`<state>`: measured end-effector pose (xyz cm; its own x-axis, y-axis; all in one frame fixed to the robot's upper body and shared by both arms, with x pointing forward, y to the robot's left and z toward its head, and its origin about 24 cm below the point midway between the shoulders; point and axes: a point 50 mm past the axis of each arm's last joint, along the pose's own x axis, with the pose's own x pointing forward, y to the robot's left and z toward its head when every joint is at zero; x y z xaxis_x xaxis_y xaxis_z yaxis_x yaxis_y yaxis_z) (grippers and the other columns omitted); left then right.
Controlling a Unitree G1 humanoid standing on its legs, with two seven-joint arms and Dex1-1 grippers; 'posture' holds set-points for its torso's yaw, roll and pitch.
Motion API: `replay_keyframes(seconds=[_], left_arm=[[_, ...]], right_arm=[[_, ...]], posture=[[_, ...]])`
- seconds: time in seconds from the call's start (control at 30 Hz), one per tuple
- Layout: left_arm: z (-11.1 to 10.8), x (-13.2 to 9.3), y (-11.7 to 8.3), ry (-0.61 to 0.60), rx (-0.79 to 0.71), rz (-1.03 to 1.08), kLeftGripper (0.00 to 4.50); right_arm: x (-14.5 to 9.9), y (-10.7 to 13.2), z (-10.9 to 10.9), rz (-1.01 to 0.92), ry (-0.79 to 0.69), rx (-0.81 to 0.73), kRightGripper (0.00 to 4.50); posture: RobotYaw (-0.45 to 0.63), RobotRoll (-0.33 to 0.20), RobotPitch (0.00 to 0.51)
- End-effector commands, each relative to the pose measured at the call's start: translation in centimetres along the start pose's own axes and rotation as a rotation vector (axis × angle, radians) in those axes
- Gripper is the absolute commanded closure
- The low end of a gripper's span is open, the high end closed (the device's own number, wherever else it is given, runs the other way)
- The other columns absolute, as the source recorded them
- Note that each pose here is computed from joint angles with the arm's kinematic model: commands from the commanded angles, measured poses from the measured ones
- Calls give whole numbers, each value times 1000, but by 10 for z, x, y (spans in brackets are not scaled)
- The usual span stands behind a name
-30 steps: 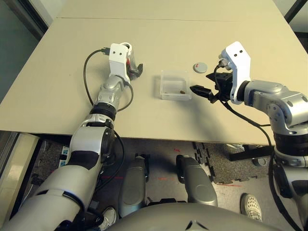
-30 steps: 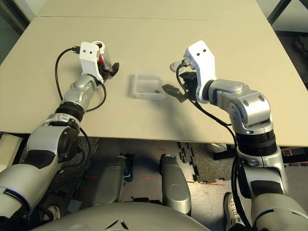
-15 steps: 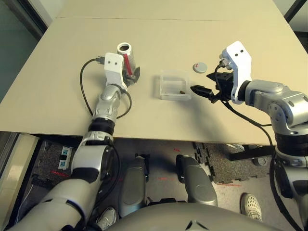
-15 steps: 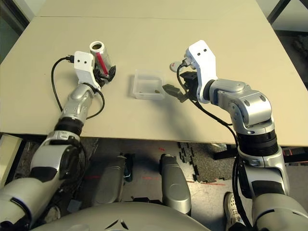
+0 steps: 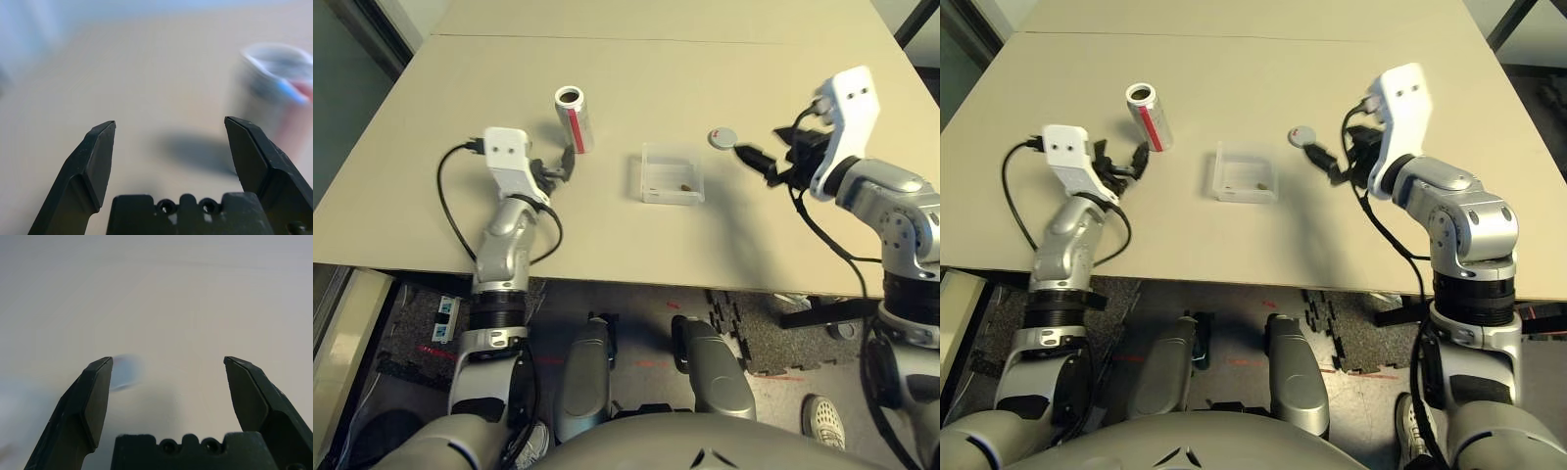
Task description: Pour the medicine from the bottle into the box.
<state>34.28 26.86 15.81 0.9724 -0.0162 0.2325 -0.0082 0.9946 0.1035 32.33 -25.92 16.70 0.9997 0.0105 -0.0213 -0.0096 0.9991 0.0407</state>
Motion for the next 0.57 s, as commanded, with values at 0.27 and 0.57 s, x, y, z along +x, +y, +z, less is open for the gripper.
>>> replay_keyframes(seconds=[0.27,0.57], left_arm=[[-18,13,65,114,-1,262,29],[-36,12,53,172,-44,266,29]], right_arm=[[2,-58,-39,-407,13,-59,0],[-19,-76,-64,-501,28,-90,0]], posture=[[32,0,197],[-19,0,209]])
